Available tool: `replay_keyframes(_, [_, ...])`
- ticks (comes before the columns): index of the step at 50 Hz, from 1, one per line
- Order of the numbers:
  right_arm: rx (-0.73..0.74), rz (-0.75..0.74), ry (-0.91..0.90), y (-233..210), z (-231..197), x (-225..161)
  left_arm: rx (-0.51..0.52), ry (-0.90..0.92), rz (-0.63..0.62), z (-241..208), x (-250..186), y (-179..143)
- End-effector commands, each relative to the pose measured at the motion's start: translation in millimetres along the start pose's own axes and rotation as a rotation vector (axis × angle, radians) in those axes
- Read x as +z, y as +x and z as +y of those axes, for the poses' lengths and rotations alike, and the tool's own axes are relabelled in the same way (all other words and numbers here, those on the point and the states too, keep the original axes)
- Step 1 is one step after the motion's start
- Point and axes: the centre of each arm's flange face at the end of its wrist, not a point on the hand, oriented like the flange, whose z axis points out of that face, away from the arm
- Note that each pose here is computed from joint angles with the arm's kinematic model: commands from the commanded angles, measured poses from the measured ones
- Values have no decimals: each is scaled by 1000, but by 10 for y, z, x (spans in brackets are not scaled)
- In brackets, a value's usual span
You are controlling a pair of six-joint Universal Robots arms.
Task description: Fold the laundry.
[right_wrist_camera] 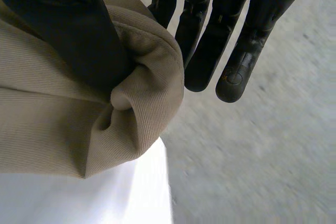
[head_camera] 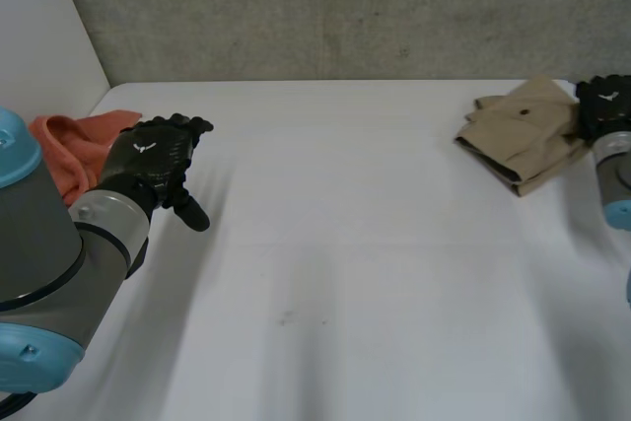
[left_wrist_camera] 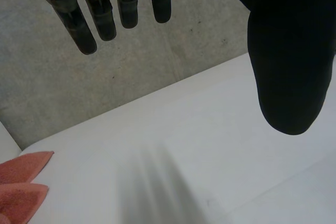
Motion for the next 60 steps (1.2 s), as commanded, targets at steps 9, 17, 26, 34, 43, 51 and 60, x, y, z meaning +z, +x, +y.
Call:
replay_keyframes(9, [-102, 73, -176, 515, 432, -86, 2, 2, 11, -3, -18, 34])
replay_keyframes(17, [-96, 22, -251, 457, 449, -180, 3, -3, 13, 8, -25, 39])
replay_keyframes(26, [-127, 23, -291, 566, 209, -243, 2, 2, 9, -6, -33, 31])
replay_keyframes(34, [-179, 136, -310, 949, -338, -291, 0, 11, 10, -37, -41, 22])
replay_keyframes(43, [-238, 229, -121, 1214, -1500, -355, -4, 60, 8, -181, -71, 2])
replay_keyframes(51, [-64, 82, 70, 566, -2552, -761, -7, 140, 5, -425, -109, -13])
replay_keyframes(60, [253, -279, 83, -222, -2959, -1579, -12, 195, -2, -600, -105, -35])
